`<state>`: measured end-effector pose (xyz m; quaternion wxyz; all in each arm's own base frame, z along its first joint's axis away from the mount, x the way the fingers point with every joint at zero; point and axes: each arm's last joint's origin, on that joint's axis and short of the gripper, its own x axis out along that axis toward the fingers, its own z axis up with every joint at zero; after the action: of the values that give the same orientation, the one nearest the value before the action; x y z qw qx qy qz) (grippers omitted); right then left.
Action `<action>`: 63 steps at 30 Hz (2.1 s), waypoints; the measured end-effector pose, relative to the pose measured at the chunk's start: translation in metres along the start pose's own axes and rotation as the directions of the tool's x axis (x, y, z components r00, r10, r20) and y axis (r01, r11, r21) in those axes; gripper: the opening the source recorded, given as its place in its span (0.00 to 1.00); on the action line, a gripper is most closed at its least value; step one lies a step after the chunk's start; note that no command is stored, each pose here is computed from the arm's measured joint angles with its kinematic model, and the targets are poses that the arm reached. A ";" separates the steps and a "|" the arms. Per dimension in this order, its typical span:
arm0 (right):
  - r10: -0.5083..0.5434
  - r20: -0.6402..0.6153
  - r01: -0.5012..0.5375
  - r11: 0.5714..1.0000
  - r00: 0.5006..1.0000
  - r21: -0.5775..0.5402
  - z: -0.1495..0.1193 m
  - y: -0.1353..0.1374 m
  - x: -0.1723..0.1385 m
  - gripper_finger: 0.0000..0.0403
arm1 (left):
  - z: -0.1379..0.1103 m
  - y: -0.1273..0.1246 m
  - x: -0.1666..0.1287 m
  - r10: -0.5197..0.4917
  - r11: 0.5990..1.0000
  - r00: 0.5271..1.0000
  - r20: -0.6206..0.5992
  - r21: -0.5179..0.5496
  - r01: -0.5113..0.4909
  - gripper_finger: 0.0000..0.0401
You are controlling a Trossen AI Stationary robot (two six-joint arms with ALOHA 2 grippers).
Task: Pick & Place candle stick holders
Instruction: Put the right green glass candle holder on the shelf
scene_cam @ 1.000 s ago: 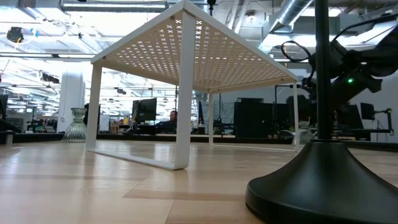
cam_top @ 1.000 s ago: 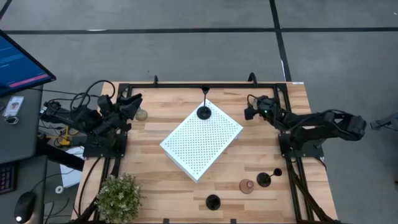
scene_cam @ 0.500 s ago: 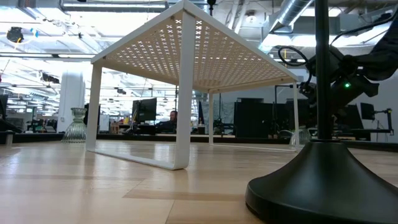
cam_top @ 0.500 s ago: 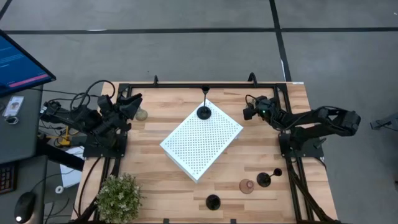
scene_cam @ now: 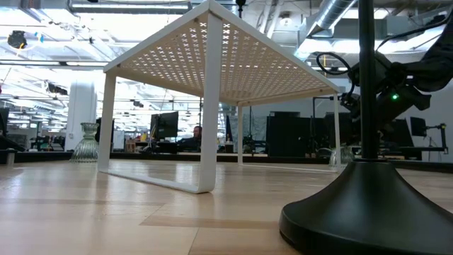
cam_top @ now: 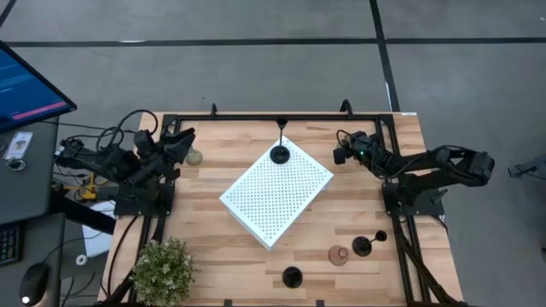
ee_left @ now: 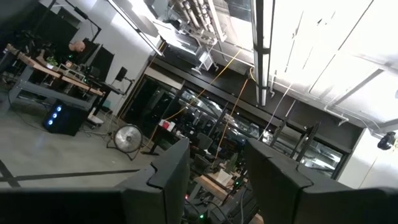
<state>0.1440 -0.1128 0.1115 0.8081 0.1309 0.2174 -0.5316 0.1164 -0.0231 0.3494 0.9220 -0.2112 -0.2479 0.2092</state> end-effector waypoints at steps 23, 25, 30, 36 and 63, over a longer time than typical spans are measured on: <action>0.075 0.254 -0.063 0.996 0.964 -0.057 0.078 0.006 -0.039 0.31 | 0.000 0.000 0.000 0.000 1.000 1.000 0.000 -0.015 0.000 0.39; 0.081 0.271 -0.059 0.994 0.959 -0.089 0.094 0.007 -0.046 0.31 | 0.000 0.000 0.000 0.000 1.000 1.000 0.000 -0.015 0.000 0.39; 0.147 0.341 -0.100 0.983 0.929 -0.152 0.132 0.017 -0.071 0.31 | 0.000 0.000 0.000 -0.001 1.000 1.000 0.000 -0.014 0.001 0.39; 0.359 0.416 -0.282 0.930 0.836 -0.236 0.162 0.038 -0.108 0.31 | 0.000 0.000 0.000 -0.001 1.000 1.000 0.000 -0.013 0.001 0.39; 0.742 0.118 -0.665 0.650 0.660 -0.367 0.092 0.142 -0.166 0.31 | 0.000 0.000 0.000 -0.006 0.999 1.000 -0.001 -0.038 0.006 0.39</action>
<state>0.2369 0.0368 0.2703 0.9821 0.0145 0.1177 -0.1466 0.1165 -0.0233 0.3494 0.9186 -0.2282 -0.2520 0.2014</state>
